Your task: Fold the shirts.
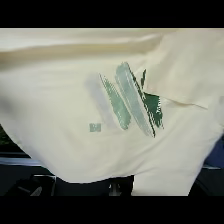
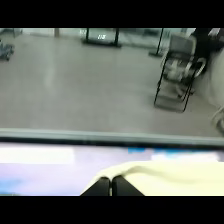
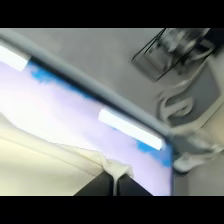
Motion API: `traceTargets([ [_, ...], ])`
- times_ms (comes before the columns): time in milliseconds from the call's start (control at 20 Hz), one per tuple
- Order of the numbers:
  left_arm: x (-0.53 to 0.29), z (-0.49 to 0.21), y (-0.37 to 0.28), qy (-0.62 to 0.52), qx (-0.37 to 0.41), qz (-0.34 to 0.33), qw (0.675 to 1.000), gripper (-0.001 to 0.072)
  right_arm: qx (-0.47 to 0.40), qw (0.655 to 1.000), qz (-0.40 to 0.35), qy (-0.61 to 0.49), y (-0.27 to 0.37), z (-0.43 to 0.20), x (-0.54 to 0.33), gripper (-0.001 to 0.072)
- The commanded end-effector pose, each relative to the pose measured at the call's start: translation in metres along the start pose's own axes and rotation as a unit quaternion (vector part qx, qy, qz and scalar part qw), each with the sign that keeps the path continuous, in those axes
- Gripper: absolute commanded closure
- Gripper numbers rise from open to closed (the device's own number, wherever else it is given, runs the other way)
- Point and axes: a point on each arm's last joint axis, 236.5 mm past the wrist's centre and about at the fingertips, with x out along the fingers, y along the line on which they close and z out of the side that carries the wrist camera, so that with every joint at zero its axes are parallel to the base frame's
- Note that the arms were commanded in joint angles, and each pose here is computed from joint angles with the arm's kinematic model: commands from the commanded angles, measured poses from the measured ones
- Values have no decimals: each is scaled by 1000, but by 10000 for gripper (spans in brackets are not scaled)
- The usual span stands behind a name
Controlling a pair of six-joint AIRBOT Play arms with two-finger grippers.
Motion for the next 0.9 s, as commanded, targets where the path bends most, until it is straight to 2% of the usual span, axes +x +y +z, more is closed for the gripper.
traceTargets([
  [0,86,-123,17,173,37,47,983,683,4,974,130,185,82,-88,125,688],
  [100,131,-204,31,268,36,73,960,683,50,959,161,226,127,-123,201,687],
  [250,183,-280,53,355,-4,102,929,683,129,942,211,228,188,-144,276,687],
  [400,210,-337,52,419,-100,92,898,683,216,910,256,243,234,-153,300,687],
  [600,227,-374,36,449,-187,73,871,681,228,897,274,261,255,-169,312,686],
  [650,227,-377,30,454,-204,66,865,671,228,899,271,258,254,-169,314,555],
  [700,226,-376,27,456,-213,62,862,499,226,901,269,256,249,-167,313,294],
  [750,222,-373,30,465,-212,62,857,180,213,905,271,250,239,-165,307,188],
  [800,213,-367,37,484,-199,59,850,13,195,909,272,248,222,-167,299,180],
  [850,199,-361,48,511,-170,47,841,33,177,910,273,255,201,-176,287,172],
])
